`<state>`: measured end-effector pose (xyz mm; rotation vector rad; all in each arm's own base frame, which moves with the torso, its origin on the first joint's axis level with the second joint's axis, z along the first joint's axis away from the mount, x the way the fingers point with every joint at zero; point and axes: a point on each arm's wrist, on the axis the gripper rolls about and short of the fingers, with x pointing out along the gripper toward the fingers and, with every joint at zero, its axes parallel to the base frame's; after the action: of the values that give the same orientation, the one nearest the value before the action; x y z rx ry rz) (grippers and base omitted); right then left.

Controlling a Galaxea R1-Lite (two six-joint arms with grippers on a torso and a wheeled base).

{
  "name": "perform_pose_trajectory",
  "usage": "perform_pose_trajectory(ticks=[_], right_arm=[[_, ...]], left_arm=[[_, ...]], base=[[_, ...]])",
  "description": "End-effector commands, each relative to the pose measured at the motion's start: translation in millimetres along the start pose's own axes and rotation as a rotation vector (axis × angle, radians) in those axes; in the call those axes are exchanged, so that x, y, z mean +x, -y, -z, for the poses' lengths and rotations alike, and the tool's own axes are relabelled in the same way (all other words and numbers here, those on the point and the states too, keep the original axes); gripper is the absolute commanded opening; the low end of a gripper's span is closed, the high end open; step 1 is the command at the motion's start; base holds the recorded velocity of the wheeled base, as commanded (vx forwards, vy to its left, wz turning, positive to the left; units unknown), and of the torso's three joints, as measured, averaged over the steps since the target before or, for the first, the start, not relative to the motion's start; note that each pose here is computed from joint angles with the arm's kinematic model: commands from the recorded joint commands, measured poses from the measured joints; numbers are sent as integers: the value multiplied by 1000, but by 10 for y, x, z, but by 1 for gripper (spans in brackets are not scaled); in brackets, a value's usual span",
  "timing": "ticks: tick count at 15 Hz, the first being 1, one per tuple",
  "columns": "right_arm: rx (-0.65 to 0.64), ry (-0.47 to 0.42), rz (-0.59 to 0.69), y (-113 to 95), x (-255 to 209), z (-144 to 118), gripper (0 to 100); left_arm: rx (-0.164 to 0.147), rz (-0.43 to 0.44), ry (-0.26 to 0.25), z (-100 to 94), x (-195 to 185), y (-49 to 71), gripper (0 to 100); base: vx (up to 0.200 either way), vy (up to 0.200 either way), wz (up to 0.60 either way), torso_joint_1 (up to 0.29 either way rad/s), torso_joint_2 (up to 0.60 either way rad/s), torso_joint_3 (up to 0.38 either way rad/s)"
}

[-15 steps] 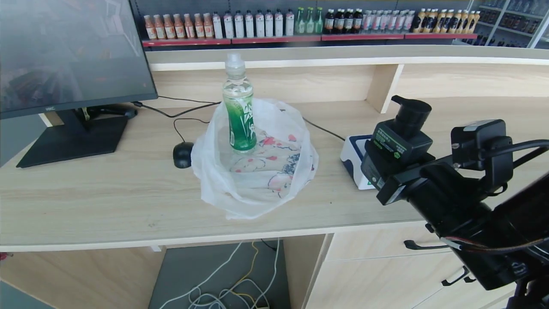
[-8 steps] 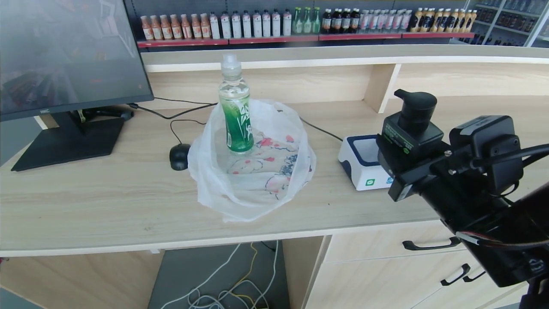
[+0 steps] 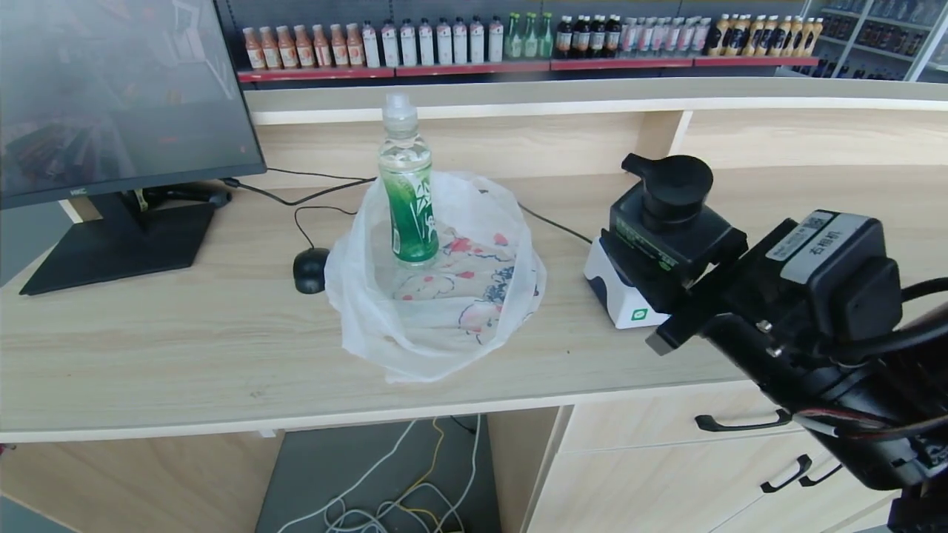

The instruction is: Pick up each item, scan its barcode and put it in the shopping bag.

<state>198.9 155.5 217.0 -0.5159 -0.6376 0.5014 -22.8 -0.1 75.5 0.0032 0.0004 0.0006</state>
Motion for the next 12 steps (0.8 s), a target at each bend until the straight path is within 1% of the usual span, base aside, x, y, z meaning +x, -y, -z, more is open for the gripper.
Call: perform_pose_trajectory(ticks=[1,2,3,4,5,6,8,10,11,12], right_arm=[[-46,10,-31,-4,131,144,0],[-148,-13,-7,52,201,252,0],[-293,-11,47,192,288,292,0],[-333,-4,80,303,326,304,0],[-306,-3,67,283,333,330,0],[-283,-16,26,200,357,437,0],[-267,7,-34,124,352,473,0],[-271,-17,-42,115,268,474,0],[-314,-42,0,188,228,444,0],[-326,-57,10,201,229,470,0]], left_arm=[[0,-1,0,0,0,0,100],[0,-1,0,0,0,0,100],[0,-1,0,0,0,0,100],[0,-1,0,0,0,0,100],[0,-1,0,0,0,0,100],[0,-1,0,0,0,0,100],[0,-1,0,0,0,0,100],[0,-1,0,0,0,0,100],[0,-1,0,0,0,0,100],[0,-1,0,0,0,0,100]], base=[[0,0,0,0,0,0],[0,0,0,0,0,0],[0,0,0,0,0,0],[0,0,0,0,0,0],[0,0,0,0,0,0],[0,0,0,0,0,0],[0,0,0,0,0,0],[0,0,0,0,0,0],[0,0,0,0,0,0],[0,0,0,0,0,0]])
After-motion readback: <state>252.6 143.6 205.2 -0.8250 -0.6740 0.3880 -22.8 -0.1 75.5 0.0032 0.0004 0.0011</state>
